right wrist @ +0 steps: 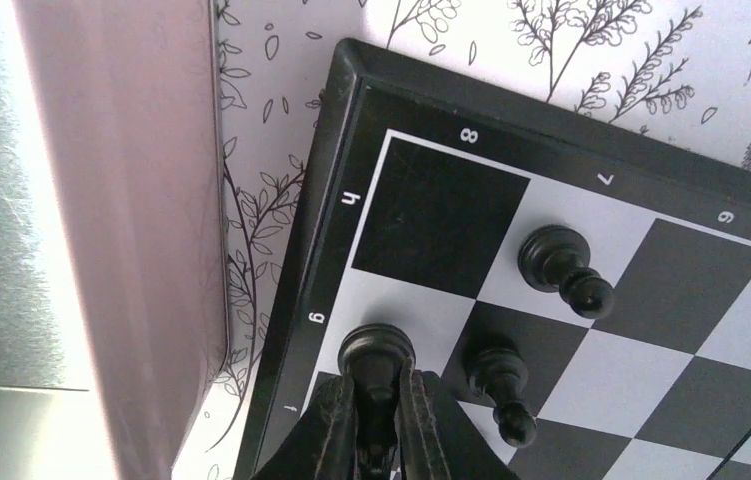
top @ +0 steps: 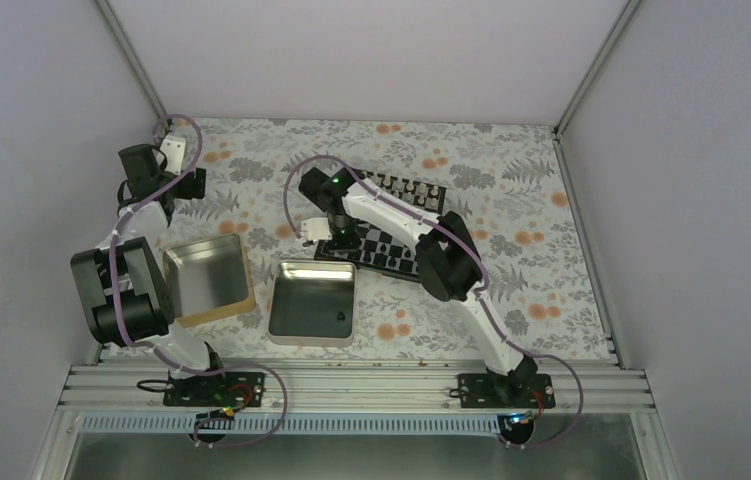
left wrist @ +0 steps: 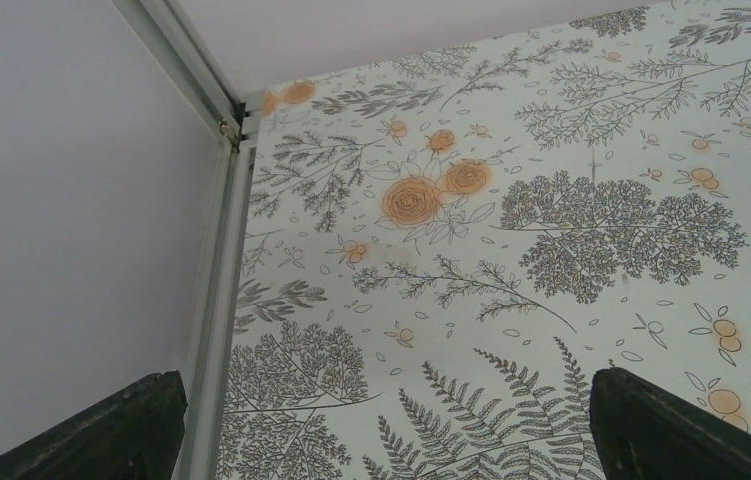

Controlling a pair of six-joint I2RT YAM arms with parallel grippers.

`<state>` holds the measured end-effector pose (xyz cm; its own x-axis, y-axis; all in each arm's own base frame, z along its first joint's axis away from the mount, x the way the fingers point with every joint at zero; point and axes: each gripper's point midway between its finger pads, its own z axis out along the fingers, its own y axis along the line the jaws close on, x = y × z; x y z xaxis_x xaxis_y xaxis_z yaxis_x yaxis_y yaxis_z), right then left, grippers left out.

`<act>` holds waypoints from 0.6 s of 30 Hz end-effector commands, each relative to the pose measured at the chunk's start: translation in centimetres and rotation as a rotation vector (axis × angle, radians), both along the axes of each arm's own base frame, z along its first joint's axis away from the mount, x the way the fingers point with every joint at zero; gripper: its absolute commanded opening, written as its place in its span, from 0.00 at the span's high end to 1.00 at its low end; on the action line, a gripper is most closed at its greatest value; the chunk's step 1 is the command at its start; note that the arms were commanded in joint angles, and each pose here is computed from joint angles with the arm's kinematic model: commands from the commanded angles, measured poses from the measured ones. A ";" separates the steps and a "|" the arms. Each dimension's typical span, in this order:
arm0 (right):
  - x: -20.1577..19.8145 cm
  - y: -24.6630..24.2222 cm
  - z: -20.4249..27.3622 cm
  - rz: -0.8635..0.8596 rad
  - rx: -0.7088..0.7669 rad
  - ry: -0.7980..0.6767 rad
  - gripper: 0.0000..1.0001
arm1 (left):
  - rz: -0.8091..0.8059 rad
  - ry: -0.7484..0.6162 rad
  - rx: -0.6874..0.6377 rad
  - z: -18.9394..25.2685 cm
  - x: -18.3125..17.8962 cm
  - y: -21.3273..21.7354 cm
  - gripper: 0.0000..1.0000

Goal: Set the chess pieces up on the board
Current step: Place the chess piece on the chessboard.

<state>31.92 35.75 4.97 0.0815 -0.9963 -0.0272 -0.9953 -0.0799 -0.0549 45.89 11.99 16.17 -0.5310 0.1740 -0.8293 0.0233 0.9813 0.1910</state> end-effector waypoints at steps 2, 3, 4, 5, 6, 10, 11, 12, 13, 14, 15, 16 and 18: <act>0.6 -0.1 0.0 0.005 0.002 -0.004 0.88 | 0.002 -0.026 0.008 0.8 0.4 0.5 0.00; 0.6 0.0 0.0 0.005 0.004 -0.002 0.88 | 0.002 -0.027 0.008 0.8 0.4 0.5 0.00; 0.6 0.0 0.0 0.006 0.006 0.001 0.88 | 0.002 -0.026 0.008 0.8 0.4 0.5 0.00; 0.5 0.0 0.0 0.009 0.007 0.001 0.88 | 0.002 -0.026 0.008 0.8 0.4 0.5 0.00; 0.5 0.0 0.0 0.009 0.008 0.001 0.88 | 0.002 -0.023 0.007 0.6 0.4 0.5 0.00; 0.5 0.1 0.0 0.011 0.011 0.002 0.88 | 0.003 -0.025 0.008 0.7 0.4 0.6 0.00; 0.5 0.1 -0.1 0.011 0.011 0.004 0.88 | 0.003 -0.024 0.007 0.7 0.4 0.5 0.00; 0.5 0.1 -0.1 0.010 0.011 0.006 0.88 | 0.004 -0.025 0.008 0.7 0.4 0.6 0.00; 0.5 0.1 -0.1 0.010 0.012 0.005 0.88 | 0.003 -0.024 0.008 0.7 0.4 0.5 0.00; 0.5 0.2 -0.2 0.013 0.010 0.004 0.88 | 0.002 -0.025 0.009 0.7 0.4 0.5 0.00; 0.6 0.1 -0.2 0.010 0.011 0.004 0.88 | 0.004 -0.025 0.008 0.7 0.4 0.6 0.00; 0.6 0.2 -0.3 0.011 0.011 0.003 0.88 | 0.004 -0.025 0.008 0.7 0.4 0.6 0.00; 0.7 0.2 -0.2 0.011 0.014 0.000 0.87 | 0.002 -0.024 0.006 0.6 0.4 0.6 0.00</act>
<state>32.06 35.62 4.77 0.0801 -0.9964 -0.0288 -0.9957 -0.0786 -0.0486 45.84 12.16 16.17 -0.5320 0.1718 -0.8291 0.0196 0.9814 0.1908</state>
